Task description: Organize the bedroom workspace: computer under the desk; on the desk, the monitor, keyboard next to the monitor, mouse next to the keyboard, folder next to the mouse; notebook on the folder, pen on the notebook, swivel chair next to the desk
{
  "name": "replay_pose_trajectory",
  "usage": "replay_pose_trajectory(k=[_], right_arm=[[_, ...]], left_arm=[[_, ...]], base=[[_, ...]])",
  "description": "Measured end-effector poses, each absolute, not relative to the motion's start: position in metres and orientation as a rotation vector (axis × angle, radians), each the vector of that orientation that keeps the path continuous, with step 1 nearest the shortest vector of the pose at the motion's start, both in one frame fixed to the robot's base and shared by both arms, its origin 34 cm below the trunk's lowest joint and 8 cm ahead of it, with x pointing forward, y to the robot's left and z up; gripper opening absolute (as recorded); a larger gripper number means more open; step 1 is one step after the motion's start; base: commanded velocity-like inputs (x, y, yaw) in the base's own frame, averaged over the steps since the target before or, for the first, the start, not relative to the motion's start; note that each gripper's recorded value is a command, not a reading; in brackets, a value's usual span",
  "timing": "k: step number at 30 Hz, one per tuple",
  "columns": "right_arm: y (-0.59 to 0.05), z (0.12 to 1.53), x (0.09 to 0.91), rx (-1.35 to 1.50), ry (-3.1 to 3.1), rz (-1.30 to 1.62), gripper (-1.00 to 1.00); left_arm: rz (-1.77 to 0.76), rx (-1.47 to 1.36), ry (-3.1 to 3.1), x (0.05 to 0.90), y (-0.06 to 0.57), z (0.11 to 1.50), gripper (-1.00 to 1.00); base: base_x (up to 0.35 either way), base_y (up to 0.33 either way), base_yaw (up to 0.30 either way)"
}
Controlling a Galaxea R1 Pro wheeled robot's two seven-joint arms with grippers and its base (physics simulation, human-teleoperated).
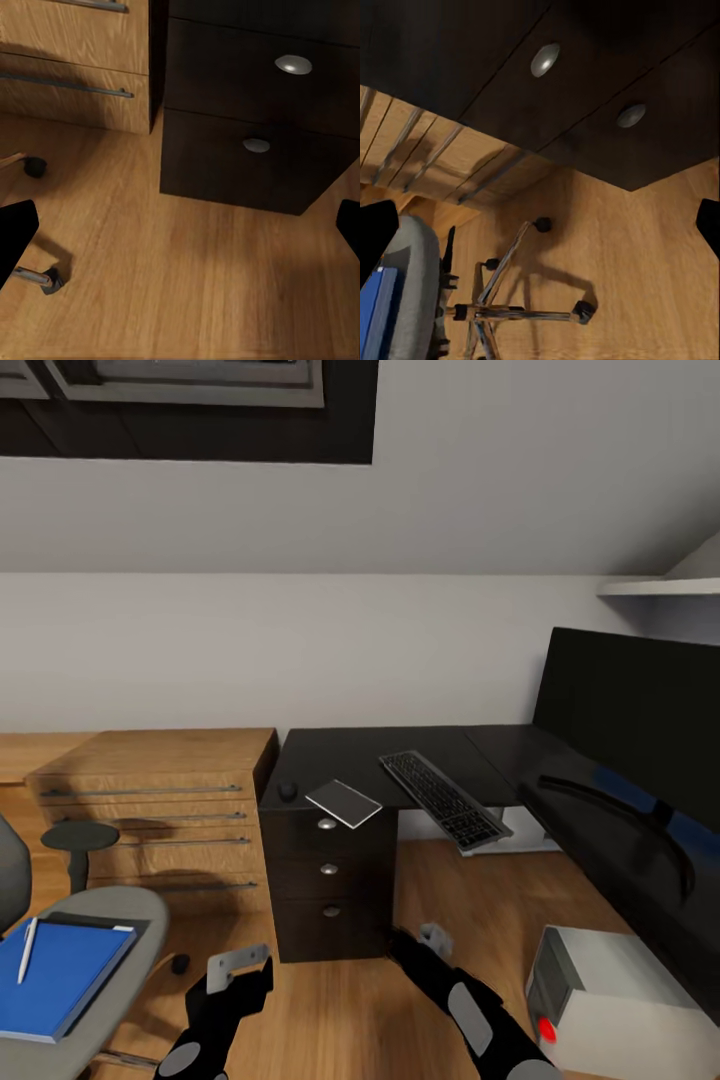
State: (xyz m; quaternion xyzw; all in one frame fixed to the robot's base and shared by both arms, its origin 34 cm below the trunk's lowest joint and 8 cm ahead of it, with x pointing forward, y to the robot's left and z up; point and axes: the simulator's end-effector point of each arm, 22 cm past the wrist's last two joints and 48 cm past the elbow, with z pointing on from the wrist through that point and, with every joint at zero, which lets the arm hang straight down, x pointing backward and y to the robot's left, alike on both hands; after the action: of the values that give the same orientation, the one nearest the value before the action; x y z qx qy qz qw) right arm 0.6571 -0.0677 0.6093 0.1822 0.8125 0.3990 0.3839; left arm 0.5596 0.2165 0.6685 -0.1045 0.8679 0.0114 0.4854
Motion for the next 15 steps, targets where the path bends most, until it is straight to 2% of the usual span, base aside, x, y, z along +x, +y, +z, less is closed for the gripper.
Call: replay_pose_trajectory(k=[5, 6, 10, 15], right_arm=[[-0.070, 0.585, 0.638, 0.376, 2.165, 0.892, 1.00], [-0.086, 0.559, 0.627, 0.349, 2.190, 0.732, 1.00], [-0.108, 0.553, 0.619, 0.343, 2.119, 0.555, 1.00], [-0.114, 0.548, 0.600, 0.333, 2.100, 0.484, 1.00]], left_arm=[[0.030, -0.254, 2.121, 0.560, 0.216, 0.674, 1.00], [0.033, -0.250, 2.137, 0.558, 0.215, 0.670, 1.00], [0.053, -0.240, 2.206, 0.547, 0.215, 0.647, 1.00], [0.087, -0.226, 2.309, 0.526, 0.217, 0.611, 1.00]], base=[[0.000, 0.000, 0.000], [0.000, 0.000, 0.000], [0.000, 0.000, 0.000], [0.000, 0.000, 0.000]])
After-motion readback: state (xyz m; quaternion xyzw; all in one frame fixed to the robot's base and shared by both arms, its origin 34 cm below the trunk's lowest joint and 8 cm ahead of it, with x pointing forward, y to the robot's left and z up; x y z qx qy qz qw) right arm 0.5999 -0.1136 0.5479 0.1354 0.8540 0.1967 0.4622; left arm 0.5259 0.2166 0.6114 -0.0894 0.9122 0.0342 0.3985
